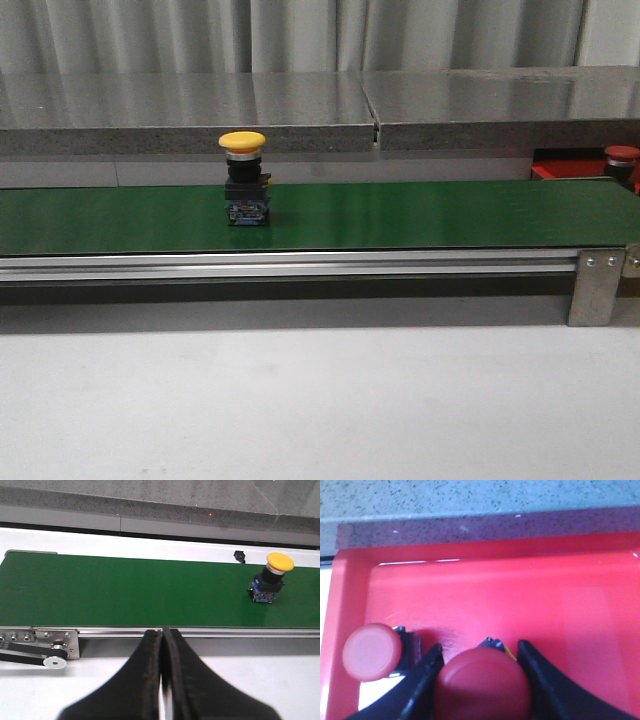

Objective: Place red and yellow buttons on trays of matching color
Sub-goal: 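Carry the red button into the red tray and open the right gripper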

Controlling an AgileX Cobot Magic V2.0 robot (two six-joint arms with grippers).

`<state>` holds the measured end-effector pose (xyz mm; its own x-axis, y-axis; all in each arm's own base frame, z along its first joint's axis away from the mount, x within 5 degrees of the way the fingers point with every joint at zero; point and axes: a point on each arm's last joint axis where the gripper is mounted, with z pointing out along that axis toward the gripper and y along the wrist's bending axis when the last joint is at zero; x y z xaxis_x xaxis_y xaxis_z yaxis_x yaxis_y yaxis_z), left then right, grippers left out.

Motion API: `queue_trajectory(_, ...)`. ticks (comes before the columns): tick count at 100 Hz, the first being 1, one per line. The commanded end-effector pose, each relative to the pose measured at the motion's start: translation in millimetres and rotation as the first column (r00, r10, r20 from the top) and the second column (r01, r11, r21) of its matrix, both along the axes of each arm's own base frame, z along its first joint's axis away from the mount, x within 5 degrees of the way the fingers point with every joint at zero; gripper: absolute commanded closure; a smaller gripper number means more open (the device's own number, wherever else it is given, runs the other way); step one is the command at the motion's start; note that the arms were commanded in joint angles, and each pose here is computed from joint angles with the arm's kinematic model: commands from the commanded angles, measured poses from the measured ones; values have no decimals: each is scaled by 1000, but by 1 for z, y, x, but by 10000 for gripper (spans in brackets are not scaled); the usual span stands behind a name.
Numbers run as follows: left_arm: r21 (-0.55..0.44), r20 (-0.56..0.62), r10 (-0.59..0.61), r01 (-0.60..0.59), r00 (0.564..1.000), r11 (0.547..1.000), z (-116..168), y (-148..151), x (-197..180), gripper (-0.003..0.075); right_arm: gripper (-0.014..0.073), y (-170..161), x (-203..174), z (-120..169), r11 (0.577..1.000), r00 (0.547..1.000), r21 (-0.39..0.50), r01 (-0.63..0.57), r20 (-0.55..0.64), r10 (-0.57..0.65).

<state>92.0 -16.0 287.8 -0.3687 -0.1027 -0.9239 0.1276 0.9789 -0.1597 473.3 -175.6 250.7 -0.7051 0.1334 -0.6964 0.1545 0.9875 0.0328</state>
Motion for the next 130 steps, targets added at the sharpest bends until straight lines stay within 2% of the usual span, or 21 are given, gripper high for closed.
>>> queue_trajectory(1,-26,85,23,-21,996,999,14,1,2,739,530,-2,-1,42,999,988,-36,31,151,-25)
queue_trajectory(27,-26,85,23,-21,996,999,14,1,2,739,530,-5,7,16,999,994,-9,31,107,-30)
queue_trajectory(83,-26,85,23,-21,996,999,14,1,2,739,509,-6,14,-13,999,998,16,30,57,-31)
queue_trajectory(92,-26,85,23,-21,996,999,14,1,2,739,399,-6,14,-13,999,997,24,33,62,-34)
queue_trajectory(106,-26,85,23,-21,996,999,14,1,2,739,82,-6,14,-12,999,997,29,34,67,-36)
queue_trajectory(112,-26,85,23,-21,996,999,14,1,2,739,0,-6,14,-11,999,997,28,34,70,-36)
queue_trajectory(119,-26,85,23,-21,996,999,14,1,2,739,-41,-5,13,-7,999,996,26,34,77,-36)
queue_trajectory(130,-26,85,23,-21,996,999,14,1,2,739,-40,-4,10,6,999,994,17,34,101,-35)
